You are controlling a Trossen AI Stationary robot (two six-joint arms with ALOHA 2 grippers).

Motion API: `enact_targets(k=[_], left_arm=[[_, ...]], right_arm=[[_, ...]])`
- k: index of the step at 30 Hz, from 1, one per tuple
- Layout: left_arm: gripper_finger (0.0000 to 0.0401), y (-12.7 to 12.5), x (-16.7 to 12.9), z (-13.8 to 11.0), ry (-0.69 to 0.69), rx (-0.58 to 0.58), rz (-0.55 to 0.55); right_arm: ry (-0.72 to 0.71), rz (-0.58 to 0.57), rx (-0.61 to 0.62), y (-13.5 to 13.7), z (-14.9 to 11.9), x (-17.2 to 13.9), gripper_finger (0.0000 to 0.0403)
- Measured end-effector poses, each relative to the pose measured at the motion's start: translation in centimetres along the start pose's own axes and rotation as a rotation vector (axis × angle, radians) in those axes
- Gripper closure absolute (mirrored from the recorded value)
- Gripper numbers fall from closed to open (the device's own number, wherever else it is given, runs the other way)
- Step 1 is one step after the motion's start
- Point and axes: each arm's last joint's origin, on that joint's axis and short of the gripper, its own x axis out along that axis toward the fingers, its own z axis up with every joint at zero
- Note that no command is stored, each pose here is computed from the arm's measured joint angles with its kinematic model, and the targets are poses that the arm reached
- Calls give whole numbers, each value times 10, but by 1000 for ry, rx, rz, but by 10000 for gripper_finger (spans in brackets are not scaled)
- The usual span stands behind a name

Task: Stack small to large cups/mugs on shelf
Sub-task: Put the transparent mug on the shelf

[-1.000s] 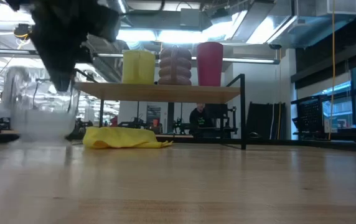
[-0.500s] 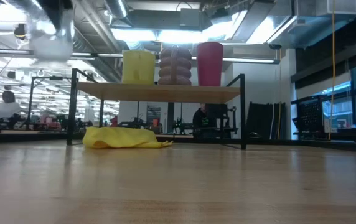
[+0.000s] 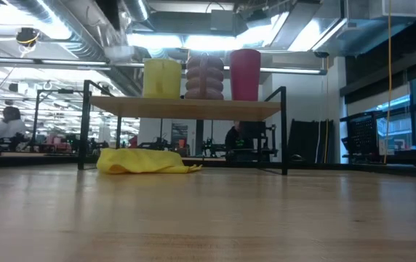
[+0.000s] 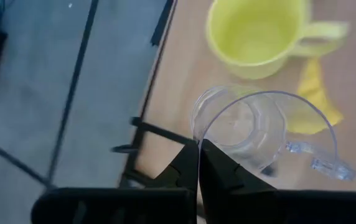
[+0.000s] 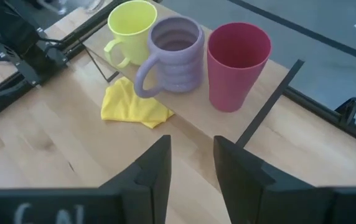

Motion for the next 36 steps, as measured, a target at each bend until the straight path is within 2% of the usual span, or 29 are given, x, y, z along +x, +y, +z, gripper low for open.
enact_targets(k=[2,6,9,16,26,36], left_arm=[[401,12,11,5,34,40,-14],[401,28,34,12,73,27,-141],[401,36,46,14,119,59,-111],[401,43,63,18,132,94,-200],[401,48,91,28,193,64,-261],[401,46,95,30,186,75,-300]], right_arm=[[0,0,18,0,0,0,281],[0,0,44,0,0,0,281],[0,0,47,0,0,0,281],[0,-6,59,2,0,2,281],[-7,-22,52,2,-1,3,281],[14,-33,38,1,-4,2,281]])
